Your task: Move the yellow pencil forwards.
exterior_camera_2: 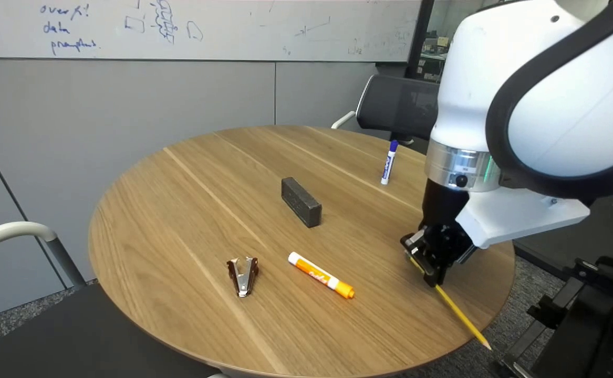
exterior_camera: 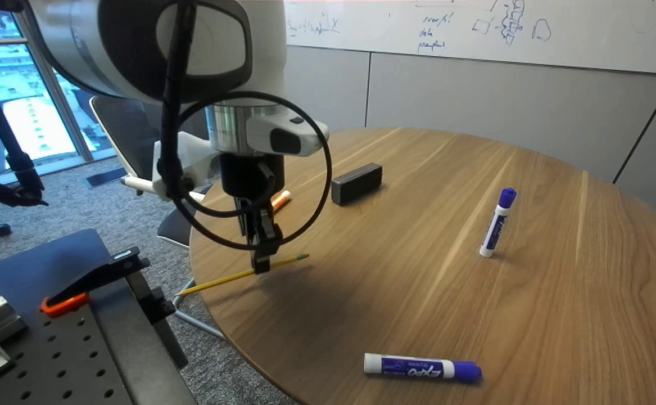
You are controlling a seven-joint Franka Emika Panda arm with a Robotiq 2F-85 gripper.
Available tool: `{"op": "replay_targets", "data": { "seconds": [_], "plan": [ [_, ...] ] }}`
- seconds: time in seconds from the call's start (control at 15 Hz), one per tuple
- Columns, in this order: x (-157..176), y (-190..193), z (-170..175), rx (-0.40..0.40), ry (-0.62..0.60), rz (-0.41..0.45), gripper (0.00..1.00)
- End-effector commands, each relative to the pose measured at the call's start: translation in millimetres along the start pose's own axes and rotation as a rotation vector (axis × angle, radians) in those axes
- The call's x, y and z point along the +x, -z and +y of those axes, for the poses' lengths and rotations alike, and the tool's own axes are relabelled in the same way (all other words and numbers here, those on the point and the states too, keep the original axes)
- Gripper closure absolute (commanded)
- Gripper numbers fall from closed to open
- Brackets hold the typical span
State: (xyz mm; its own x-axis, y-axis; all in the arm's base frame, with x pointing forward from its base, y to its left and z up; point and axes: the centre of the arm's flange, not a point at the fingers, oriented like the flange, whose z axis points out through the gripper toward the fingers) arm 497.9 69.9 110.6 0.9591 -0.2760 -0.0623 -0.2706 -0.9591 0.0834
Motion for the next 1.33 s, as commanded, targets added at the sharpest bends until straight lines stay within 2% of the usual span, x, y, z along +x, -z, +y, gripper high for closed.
{"op": "replay_targets", "data": {
  "seconds": [0.0,0.33,0.67,0.87,0.93,1.0,1.27],
  "plan": [
    [26,28,6,0.038,-0.05,0.062,0.98],
    [54,1,1,0.02,-0.099,0.099,0.98],
    [62,-26,-7,0.009,-0.128,0.106,0.98],
    [61,-20,-8,0.005,-0.125,0.113,0.98],
    [58,-14,-8,0.006,-0.117,0.113,0.67],
    [54,-9,-6,0.006,-0.107,0.104,0.66],
    [11,54,4,0.026,0.01,-0.015,0.38]
  ]
}}
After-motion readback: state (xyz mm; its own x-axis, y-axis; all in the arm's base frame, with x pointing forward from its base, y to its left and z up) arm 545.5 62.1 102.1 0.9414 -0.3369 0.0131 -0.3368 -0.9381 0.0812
